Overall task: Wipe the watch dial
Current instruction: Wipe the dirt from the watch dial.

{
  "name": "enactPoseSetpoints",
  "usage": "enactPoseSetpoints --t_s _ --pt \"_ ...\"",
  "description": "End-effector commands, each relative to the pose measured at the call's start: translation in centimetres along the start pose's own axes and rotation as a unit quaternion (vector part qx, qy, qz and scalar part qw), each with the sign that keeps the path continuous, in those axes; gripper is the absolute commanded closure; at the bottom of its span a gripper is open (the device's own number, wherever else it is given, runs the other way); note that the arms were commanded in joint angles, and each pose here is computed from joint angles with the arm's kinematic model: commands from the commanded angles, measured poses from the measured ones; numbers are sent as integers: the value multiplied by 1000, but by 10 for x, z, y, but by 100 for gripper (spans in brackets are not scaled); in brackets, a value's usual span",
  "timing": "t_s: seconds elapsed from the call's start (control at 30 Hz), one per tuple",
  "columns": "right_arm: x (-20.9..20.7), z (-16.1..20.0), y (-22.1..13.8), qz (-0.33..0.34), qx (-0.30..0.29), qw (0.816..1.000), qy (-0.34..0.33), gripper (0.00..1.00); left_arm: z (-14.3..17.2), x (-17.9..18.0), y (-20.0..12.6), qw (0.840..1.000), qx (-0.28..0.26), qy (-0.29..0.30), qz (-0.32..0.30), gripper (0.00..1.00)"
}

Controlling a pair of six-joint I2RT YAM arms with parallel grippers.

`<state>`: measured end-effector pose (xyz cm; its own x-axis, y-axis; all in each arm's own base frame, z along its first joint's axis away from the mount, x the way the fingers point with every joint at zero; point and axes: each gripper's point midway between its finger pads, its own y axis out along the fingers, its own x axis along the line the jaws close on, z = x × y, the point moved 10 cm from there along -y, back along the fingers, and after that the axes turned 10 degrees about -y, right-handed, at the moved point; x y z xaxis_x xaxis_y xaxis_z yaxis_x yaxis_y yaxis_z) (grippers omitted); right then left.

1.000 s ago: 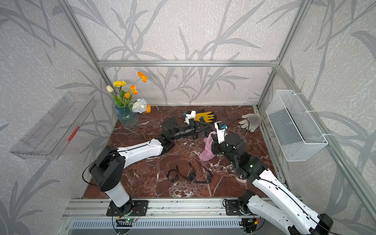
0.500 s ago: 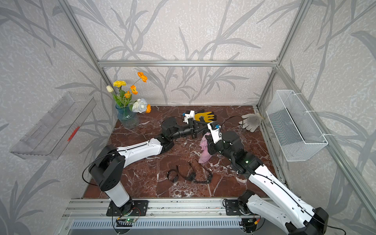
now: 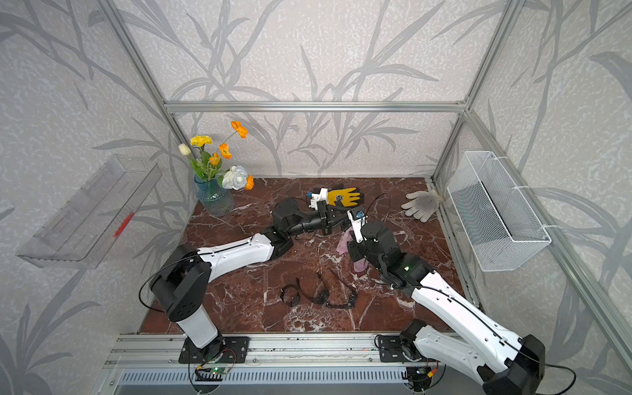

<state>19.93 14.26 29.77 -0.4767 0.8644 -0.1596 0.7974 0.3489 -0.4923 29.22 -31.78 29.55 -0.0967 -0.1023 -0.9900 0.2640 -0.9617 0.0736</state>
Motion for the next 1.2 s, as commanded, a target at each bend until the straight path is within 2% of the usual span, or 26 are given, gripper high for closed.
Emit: enactPoseSetpoints --t_s 0.0,0.13,0.37,0.47,0.57,0.63,0.7,0.77,0.9,1.03,1.17 --pt "-15 -26 -14 61 -71 995 33 100 22 -18 2 998 61 19 28 100" --pt "-13 -38 -26 26 -134 989 49 100 22 -18 2 997 62 20 28 100" --pt "-14 -43 -42 6 -197 978 66 100 22 -17 3 997 63 20 27 100" --pt "-9 -42 -41 -28 -206 976 57 100 22 -17 4 997 63 20 29 100" --pt "4 -43 -38 -103 -206 973 31 100 22 -18 4 997 63 19 30 100" --pt "12 -42 -34 -154 -197 968 16 100 21 -18 4 997 64 19 30 100" --pt "17 -38 -30 -177 -180 967 10 100 22 -18 4 997 64 19 30 100" --pt "16 -30 -23 -161 -146 976 10 100 22 -19 3 997 64 20 31 100" --pt "4 -3 -11 -57 -50 997 7 100 23 -20 0 997 62 24 29 100" --pt "-15 9 -9 38 -16 998 41 100 23 -19 1 997 64 21 26 100" --pt "-38 12 -10 83 -3 992 96 100 24 -18 -2 998 61 21 24 100"
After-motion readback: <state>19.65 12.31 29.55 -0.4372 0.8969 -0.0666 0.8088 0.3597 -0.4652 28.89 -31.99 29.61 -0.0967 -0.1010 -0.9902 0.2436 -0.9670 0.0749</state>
